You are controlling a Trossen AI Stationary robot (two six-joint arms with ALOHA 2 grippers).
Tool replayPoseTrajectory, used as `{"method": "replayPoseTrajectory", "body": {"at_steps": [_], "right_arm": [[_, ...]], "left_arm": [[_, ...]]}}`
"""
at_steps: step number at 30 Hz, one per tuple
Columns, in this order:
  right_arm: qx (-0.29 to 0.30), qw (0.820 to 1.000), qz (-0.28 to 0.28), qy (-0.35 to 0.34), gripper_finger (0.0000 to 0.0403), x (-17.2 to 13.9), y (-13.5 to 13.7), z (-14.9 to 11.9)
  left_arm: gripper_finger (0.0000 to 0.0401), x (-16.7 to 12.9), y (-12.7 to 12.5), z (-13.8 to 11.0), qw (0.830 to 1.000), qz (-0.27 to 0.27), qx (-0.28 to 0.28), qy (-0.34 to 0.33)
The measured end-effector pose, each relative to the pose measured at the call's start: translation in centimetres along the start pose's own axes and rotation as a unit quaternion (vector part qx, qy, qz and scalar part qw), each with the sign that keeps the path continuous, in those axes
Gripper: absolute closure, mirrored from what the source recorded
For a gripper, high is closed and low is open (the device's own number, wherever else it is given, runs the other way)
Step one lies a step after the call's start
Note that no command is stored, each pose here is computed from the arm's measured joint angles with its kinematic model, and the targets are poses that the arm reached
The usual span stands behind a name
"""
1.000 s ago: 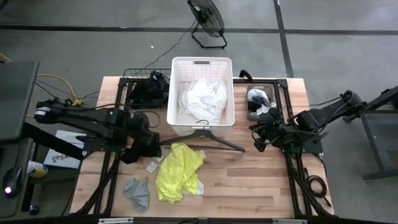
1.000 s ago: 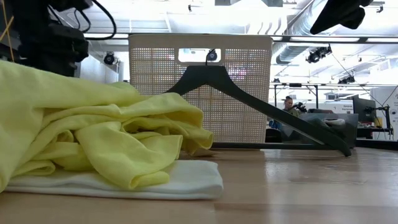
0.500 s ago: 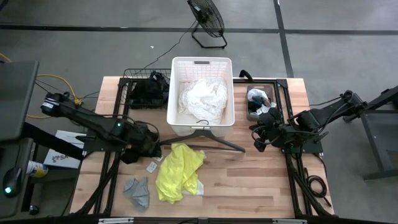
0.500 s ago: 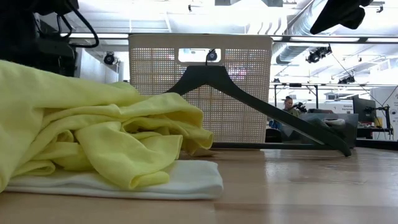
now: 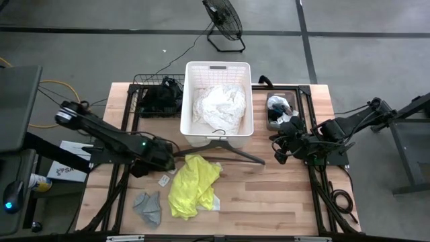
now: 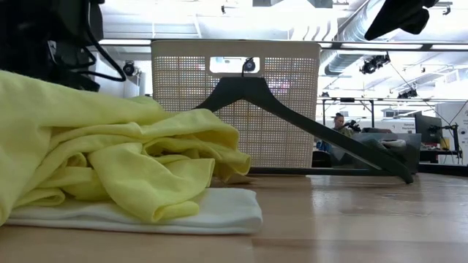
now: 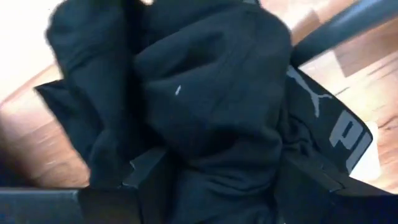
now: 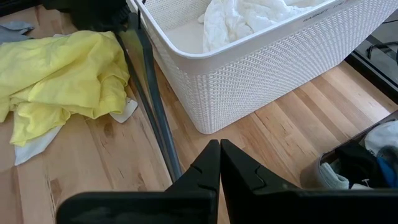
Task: Pick & Place Cloths
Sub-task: Put the black underwear into the wire basket
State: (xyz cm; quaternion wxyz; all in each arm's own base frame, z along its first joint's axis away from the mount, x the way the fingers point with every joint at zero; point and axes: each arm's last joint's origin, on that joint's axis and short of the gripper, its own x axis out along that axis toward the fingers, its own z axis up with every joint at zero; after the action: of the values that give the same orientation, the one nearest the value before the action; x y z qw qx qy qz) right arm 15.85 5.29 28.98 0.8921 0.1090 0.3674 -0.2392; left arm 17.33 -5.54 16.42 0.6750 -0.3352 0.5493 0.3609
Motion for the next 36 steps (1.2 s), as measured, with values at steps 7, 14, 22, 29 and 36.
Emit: {"method": "replayPoseTrajectory", "body": {"at_steps": [7, 14, 22, 29, 36], "right_arm": [[0.0, 1.0, 0.0, 0.0, 0.04, 0.0, 0.0, 0.0], [0.002, 1.0, 0.0, 0.0, 0.0401, 0.0, 0.0, 0.0], [0.003, 1.0, 0.001, 0.0, 0.0401, 0.0, 0.0, 0.0], [0.003, 1.0, 0.001, 0.0, 0.0401, 0.0, 0.0, 0.0], [0.003, 1.0, 0.001, 0.0, 0.0401, 0.0, 0.0, 0.0]], "left_arm": [[0.0167, 1.3, -0.4, -0.2, 1.0, -0.01, 0.01, 0.001], [0.0167, 2.4, 0.4, -0.5, 1.0, -0.005, -0.003, 0.006], [0.0227, 2.4, 0.5, -0.6, 1.0, -0.005, -0.003, 0.013], [0.0341, 2.4, 0.6, -0.6, 1.0, 0.004, -0.002, 0.016], [0.0379, 2.3, 0.8, -0.6, 0.999, 0.013, 0.028, 0.023]]}}
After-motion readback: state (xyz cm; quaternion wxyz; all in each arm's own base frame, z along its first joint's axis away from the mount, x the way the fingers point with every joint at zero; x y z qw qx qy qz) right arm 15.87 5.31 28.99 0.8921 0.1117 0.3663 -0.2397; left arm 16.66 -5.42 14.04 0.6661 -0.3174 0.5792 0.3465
